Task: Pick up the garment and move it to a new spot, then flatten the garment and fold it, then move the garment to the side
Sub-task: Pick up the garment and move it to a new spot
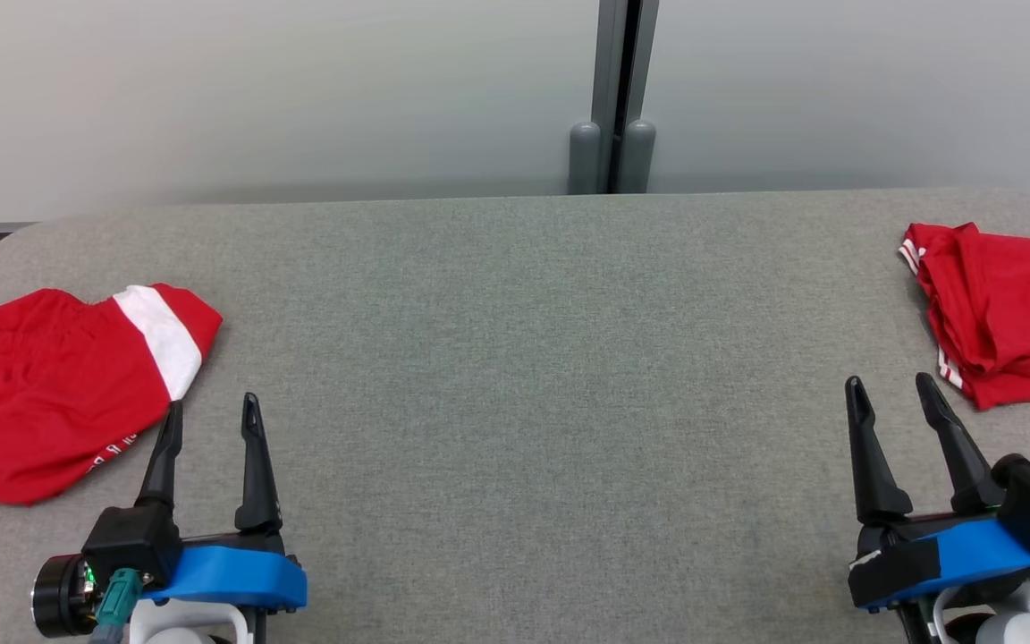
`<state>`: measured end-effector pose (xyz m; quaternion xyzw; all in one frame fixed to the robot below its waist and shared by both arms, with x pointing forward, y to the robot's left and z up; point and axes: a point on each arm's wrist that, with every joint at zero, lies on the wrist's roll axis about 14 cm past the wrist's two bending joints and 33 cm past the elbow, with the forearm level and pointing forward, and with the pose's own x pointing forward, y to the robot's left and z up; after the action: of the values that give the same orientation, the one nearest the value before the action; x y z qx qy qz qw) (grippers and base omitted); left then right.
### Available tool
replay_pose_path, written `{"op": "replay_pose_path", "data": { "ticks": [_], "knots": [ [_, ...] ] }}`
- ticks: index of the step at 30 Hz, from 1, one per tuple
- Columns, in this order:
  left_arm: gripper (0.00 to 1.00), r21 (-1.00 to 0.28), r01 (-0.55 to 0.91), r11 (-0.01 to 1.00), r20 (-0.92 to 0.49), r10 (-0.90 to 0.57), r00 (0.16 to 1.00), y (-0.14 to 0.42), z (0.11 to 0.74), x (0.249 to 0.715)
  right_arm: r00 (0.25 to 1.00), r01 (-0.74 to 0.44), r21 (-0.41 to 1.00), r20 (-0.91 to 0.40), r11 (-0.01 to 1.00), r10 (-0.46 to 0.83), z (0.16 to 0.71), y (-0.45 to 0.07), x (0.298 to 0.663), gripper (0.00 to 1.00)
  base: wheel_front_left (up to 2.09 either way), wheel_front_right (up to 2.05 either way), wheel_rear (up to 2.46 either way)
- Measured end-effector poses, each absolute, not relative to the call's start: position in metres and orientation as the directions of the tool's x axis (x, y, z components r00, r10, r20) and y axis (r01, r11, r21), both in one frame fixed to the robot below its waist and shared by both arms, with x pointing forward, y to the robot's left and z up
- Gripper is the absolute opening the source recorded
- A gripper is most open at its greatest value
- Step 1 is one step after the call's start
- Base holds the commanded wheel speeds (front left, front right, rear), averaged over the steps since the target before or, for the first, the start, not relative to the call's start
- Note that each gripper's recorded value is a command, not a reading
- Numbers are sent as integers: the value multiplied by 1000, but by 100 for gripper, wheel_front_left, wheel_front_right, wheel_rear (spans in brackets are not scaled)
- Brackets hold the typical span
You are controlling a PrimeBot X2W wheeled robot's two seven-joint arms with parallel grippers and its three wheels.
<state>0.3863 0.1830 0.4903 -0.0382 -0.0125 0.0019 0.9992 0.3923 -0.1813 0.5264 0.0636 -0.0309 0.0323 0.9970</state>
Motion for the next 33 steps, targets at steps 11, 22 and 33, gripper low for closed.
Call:
{"op": "replay_pose_path", "data": {
  "ticks": [11,22,33],
  "knots": [
    [100,-66,-84,994,26,86,996,210,492,381,991,-131,127,28,983,128,517,-158,403,100,0,0,0],
    [100,-56,-244,968,32,246,969,261,496,358,964,-265,129,7,956,266,509,-107,426,100,0,0,0],
    [100,-37,-411,911,12,412,911,309,493,317,908,-414,134,-4,900,418,502,-50,444,100,0,0,0]
  ]
}}
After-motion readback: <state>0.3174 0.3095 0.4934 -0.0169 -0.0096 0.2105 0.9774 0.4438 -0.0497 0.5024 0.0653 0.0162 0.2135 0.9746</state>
